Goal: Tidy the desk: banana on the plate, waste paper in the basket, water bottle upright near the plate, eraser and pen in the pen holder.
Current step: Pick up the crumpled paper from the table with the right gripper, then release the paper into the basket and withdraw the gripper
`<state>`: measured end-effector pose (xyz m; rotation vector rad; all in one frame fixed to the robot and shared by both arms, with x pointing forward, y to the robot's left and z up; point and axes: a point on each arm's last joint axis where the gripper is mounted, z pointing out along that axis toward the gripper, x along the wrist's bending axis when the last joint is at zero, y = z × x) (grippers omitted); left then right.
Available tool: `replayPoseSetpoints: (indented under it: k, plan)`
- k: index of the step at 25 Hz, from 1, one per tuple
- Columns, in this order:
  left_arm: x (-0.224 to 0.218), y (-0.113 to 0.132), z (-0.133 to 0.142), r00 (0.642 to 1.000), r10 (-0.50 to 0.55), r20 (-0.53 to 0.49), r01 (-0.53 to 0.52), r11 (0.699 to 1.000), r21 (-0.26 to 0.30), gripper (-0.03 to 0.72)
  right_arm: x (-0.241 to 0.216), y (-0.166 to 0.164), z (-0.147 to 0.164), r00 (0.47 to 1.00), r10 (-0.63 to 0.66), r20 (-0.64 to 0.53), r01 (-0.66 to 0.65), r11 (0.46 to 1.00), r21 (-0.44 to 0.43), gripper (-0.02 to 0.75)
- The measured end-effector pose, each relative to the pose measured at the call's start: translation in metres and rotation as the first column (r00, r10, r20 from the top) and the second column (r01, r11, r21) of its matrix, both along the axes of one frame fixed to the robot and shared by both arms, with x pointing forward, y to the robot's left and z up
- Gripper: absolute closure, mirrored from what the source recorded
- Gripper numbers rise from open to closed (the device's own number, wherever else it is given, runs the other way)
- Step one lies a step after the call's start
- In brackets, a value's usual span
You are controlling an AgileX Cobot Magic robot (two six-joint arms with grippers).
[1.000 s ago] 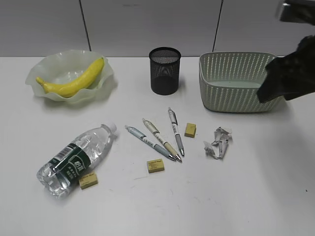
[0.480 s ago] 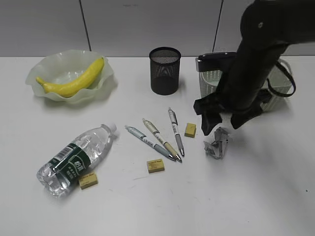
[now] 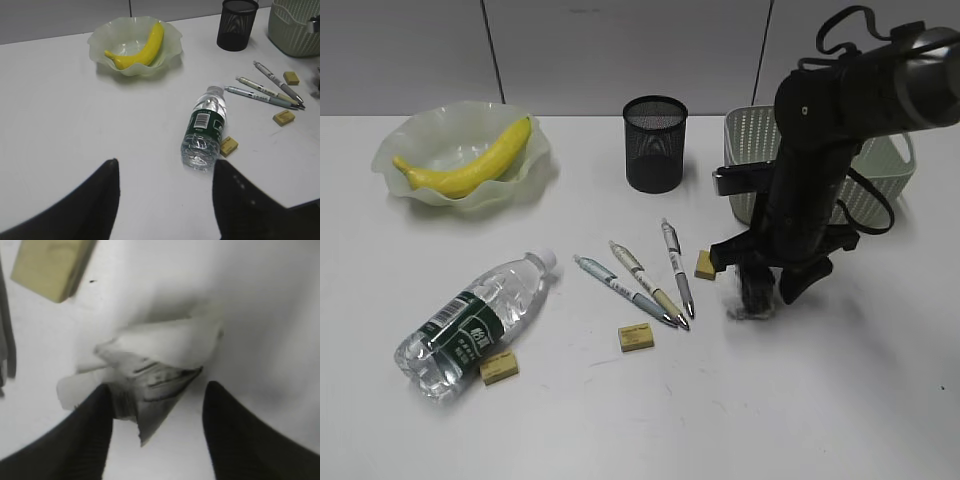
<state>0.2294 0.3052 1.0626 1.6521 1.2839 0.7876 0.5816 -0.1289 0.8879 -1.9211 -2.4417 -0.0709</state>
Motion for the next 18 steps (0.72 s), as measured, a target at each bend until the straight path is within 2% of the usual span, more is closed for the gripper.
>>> replayPoseSetpoints:
  k: [4, 6, 9, 13, 16, 18]
  plan:
    - [0.0, 0.0, 0.0, 1.0, 0.0, 0.0, 0.0, 1.0, 0.0, 0.251, -0.001, -0.001, 0.0, 1.0, 0.016, -0.016, -0.016, 1.0, -0.007, 0.654]
    - [0.0, 0.0, 0.0, 1.0, 0.0, 0.0, 0.0, 1.0, 0.0, 0.251, -0.003, -0.002, 0.002, 0.999, 0.029, -0.024, -0.029, 0.999, -0.02, 0.719]
    - [0.0, 0.0, 0.0, 1.0, 0.0, 0.0, 0.0, 1.0, 0.0, 0.252, -0.005, -0.005, 0.026, 0.999, 0.049, 0.012, -0.049, 0.998, -0.026, 0.725]
    - [0.0, 0.0, 0.0, 1.0, 0.0, 0.0, 0.0, 1.0, 0.0, 0.252, -0.012, -0.01, 0.093, 0.981, 0.056, 0.183, -0.062, 0.998, 0.025, 0.725]
    - [0.0, 0.0, 0.0, 1.0, 0.0, 0.0, 0.0, 1.0, 0.0, 0.254, -0.018, -0.017, 0.144, 0.933, 0.056, 0.355, -0.079, 0.996, 0.049, 0.725]
    - [0.0, 0.0, 0.0, 1.0, 0.0, 0.0, 0.0, 1.0, 0.0, 0.253, -0.012, -0.02, 0.169, 0.874, 0.052, 0.484, -0.078, 0.996, 0.034, 0.725]
